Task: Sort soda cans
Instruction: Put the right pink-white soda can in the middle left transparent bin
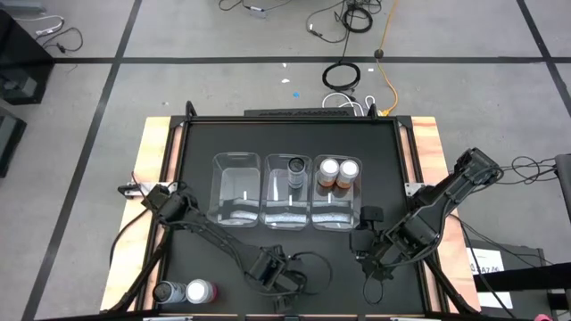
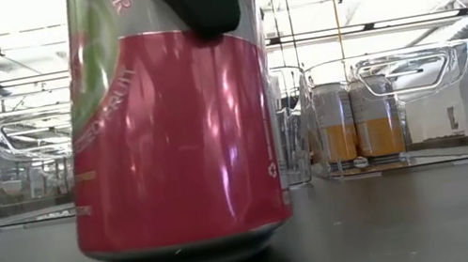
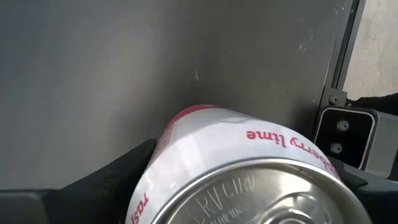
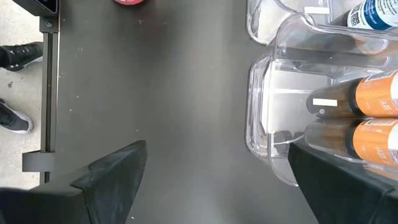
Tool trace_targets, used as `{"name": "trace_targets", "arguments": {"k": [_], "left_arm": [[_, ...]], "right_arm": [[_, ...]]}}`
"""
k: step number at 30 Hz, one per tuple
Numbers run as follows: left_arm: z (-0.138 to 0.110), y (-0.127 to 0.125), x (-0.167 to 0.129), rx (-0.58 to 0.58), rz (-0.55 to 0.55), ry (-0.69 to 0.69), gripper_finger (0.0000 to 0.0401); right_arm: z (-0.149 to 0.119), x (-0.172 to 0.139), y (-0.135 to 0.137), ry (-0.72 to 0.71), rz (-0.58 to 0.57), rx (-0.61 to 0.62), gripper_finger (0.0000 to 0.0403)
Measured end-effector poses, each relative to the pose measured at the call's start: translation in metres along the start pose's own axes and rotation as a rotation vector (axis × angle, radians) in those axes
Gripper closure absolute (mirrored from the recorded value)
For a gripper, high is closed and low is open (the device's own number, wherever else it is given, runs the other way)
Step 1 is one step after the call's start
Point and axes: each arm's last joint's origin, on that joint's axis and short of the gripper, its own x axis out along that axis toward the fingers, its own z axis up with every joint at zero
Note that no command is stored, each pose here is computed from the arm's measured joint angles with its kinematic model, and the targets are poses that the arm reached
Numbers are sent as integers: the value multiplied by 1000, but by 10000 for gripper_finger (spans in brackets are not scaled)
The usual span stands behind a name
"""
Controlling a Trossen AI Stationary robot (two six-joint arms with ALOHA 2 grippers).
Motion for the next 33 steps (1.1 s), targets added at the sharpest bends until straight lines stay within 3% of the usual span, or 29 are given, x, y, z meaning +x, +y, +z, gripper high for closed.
{"name": "trace_targets", "arguments": {"k": [11,21,33], "left_arm": [[9,14,-12,-61,-5,31,84],[19,46,-88,-119,-7,-21,82],[7,119,-183,-122,201,-30,81]], "right_arm": [[1,0,1,-10,7,4,19],[2,0,2,-26,16,9,19],[6,0,2,-91,-27,23,19]]}}
